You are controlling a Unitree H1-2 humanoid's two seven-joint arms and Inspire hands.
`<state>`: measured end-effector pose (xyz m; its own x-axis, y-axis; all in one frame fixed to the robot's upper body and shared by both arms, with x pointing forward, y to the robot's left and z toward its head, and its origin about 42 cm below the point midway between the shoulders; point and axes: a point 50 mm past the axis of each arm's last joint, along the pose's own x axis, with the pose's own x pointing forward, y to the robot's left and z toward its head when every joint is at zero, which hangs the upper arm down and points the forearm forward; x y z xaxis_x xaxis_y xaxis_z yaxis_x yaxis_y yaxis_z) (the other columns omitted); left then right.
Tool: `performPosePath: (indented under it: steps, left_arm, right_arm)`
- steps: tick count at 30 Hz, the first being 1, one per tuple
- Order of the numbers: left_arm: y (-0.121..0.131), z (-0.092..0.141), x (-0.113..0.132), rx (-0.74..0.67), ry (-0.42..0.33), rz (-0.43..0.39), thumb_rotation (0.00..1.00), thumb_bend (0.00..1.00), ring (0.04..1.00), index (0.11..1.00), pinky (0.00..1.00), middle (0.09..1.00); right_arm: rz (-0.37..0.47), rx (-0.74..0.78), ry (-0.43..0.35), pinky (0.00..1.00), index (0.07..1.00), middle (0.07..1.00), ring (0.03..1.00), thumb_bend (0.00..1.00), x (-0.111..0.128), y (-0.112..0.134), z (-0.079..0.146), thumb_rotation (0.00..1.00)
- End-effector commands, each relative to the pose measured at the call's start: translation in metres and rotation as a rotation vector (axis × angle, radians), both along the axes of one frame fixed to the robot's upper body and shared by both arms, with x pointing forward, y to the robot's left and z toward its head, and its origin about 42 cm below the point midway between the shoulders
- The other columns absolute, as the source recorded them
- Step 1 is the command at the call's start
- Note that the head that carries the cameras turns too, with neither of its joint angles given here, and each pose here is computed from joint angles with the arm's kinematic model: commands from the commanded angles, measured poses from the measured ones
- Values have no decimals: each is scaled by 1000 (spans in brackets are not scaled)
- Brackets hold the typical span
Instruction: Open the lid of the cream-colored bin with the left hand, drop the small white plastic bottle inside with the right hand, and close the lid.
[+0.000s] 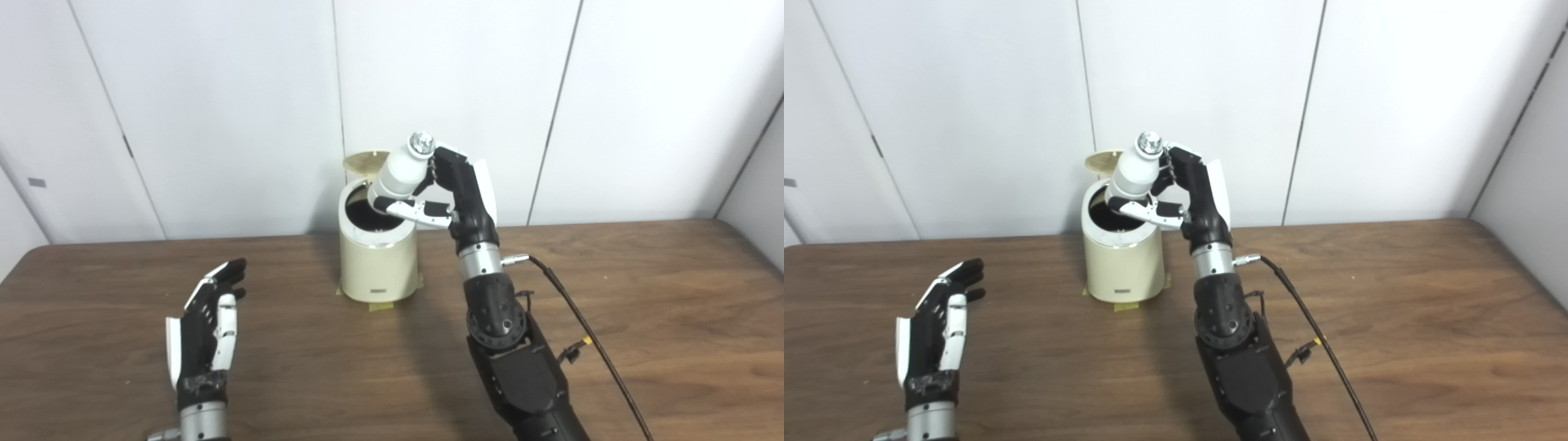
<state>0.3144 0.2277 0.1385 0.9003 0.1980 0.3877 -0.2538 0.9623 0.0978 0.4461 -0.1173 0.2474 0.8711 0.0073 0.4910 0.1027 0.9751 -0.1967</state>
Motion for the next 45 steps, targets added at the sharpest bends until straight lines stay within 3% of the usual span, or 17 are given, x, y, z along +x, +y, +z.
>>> performPosePath:
  steps: [1,16,30,45]
  left_arm:
    - [-9,-12,-4,26,12,-10,723,93,783,746,713,779]
    - [-9,-13,-5,38,12,-8,772,101,789,752,721,785]
    - [-11,-13,-6,50,12,-5,761,93,786,749,713,782]
    - [-12,-11,-7,38,8,-6,788,103,784,748,719,781]
  right_arm:
    - [23,13,-118,364,504,482,434,518,6,14,32,0]
    - [-8,-30,-91,381,500,481,438,518,28,16,16,0]
    - [-50,-147,-182,378,504,485,431,517,34,11,2,0]
    - [-50,-209,-178,366,498,496,424,517,34,4,-11,0]
